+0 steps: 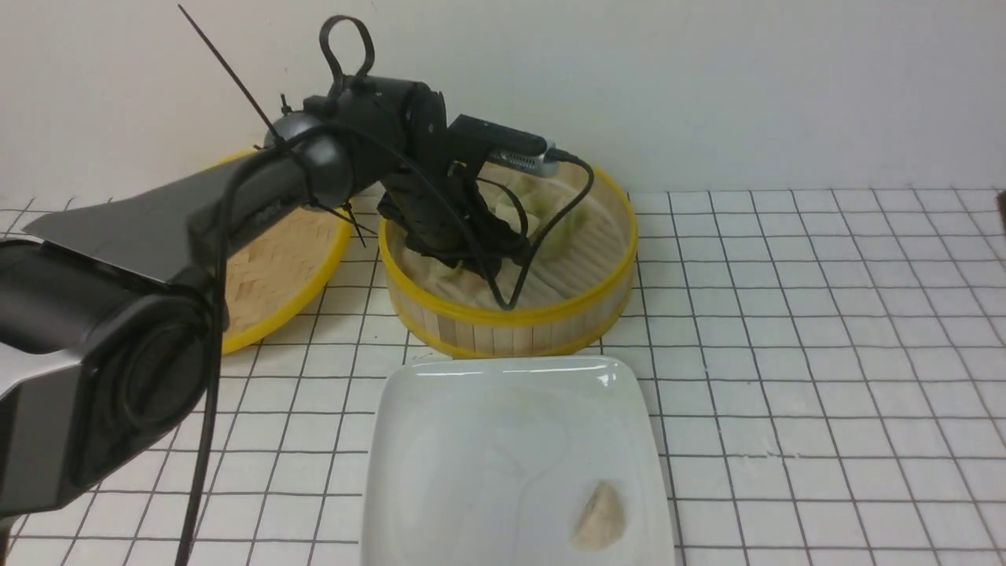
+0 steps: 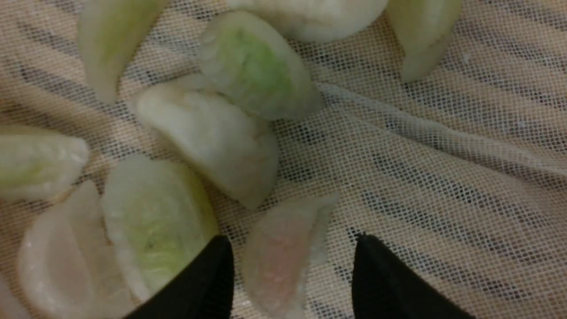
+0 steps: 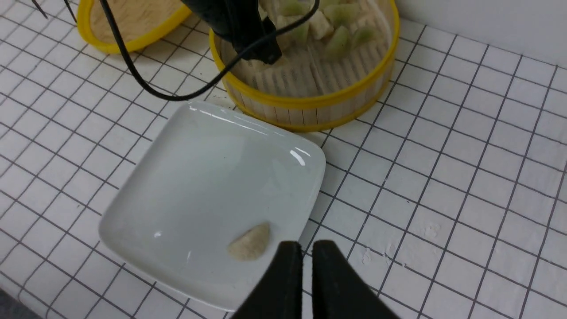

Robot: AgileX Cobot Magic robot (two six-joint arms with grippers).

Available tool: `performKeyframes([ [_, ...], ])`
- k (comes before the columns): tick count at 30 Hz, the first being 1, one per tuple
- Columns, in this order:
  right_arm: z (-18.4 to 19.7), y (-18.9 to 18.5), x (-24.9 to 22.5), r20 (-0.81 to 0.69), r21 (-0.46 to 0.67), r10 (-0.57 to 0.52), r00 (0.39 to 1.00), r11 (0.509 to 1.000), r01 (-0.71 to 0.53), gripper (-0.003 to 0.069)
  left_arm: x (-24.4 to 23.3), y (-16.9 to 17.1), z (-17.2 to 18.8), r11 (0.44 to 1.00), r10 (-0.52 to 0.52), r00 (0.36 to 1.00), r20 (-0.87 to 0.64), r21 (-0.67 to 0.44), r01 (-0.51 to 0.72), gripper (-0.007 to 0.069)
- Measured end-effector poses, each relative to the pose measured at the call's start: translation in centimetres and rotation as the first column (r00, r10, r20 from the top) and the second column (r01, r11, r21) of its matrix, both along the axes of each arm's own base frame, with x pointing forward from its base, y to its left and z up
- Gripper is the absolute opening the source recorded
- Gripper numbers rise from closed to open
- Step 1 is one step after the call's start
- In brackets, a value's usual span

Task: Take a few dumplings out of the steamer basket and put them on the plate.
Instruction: Use the left arm to grab a dumpling from the steamer

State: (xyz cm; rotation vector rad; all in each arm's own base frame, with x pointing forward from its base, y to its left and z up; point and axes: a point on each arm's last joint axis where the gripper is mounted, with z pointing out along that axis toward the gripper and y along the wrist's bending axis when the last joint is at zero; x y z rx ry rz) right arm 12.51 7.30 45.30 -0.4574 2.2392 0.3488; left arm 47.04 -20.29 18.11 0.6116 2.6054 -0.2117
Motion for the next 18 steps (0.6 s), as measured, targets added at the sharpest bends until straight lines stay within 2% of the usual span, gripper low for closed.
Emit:
performKeyframes([
  [9,-0.3,0.0,0.1,-0.013,-0.001,-0.007,1.0,1.0,0.007,0.0024,0.3,-0.3,-1.7,1.0,-0.004,1.0,-0.01,0.009,0.004,0.033],
  [12,-0.5,0.0,0.1,-0.021,-0.005,-0.008,1.0,1.0,0.008,0.0024,0.3,-0.3,-1.7,1.0,-0.005,1.0,-0.009,0.013,0.005,0.0258],
  [13,-0.6,0.0,0.2,-0.023,-0.007,-0.008,1.0,1.0,0.008,0.0024,0.3,-0.3,-1.6,1.0,-0.006,1.0,-0.007,0.014,0.006,0.0198],
  [14,-0.7,0.1,0.2,-0.025,-0.008,-0.008,1.0,1.0,0.008,0.0024,0.3,-0.3,-1.6,1.0,-0.006,1.0,-0.008,0.015,0.006,0.0176],
  [18,-0.7,0.1,0.2,-0.026,-0.008,-0.008,1.0,1.0,0.008,0.0024,-0.2,-0.1,-0.2,0.999,-0.013,0.999,-0.044,0.028,0.014,0.0173],
])
